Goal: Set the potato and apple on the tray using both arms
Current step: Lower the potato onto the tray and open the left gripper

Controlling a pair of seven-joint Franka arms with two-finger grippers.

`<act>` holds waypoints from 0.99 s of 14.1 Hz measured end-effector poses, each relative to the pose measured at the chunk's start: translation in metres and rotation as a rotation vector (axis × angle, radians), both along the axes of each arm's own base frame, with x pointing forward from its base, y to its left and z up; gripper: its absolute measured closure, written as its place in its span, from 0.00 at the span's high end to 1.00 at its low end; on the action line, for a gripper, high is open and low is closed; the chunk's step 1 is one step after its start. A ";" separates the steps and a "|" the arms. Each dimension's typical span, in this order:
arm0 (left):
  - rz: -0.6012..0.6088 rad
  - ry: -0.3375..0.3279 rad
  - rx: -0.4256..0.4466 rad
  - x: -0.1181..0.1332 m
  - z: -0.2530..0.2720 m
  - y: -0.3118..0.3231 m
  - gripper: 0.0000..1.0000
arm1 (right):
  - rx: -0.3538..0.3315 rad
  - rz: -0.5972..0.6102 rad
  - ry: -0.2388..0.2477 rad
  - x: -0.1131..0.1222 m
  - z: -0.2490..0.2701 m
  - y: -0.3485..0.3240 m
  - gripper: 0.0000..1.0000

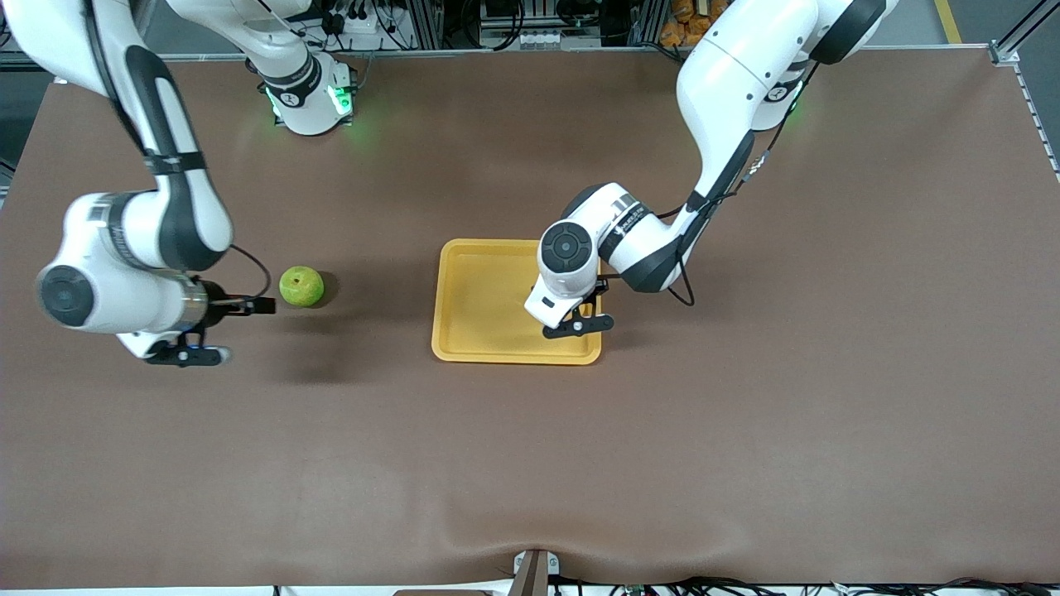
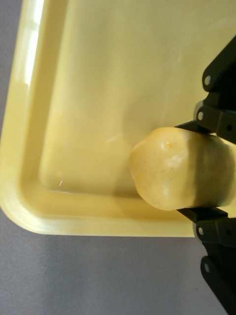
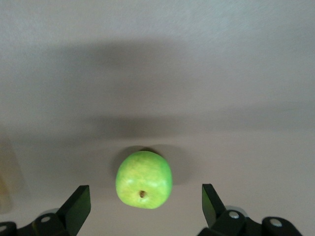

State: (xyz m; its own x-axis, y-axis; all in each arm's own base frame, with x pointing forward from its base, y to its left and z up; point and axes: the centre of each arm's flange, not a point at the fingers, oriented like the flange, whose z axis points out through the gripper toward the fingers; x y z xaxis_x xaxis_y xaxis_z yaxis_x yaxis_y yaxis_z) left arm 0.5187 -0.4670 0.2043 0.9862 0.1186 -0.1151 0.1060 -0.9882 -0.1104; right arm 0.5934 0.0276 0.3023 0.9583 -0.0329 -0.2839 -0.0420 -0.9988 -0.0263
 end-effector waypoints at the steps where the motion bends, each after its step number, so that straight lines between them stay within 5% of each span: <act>1: -0.003 0.001 0.006 0.000 -0.004 0.001 0.58 | -0.002 0.002 0.006 -0.004 -0.006 0.004 1.00; 6: 0.027 -0.019 -0.002 0.007 0.004 0.000 0.99 | -0.011 -0.014 0.024 -0.022 -0.035 0.000 1.00; 14: 0.189 -0.174 -0.053 0.090 0.152 0.094 1.00 | -0.047 -0.075 0.038 -0.050 -0.072 0.023 1.00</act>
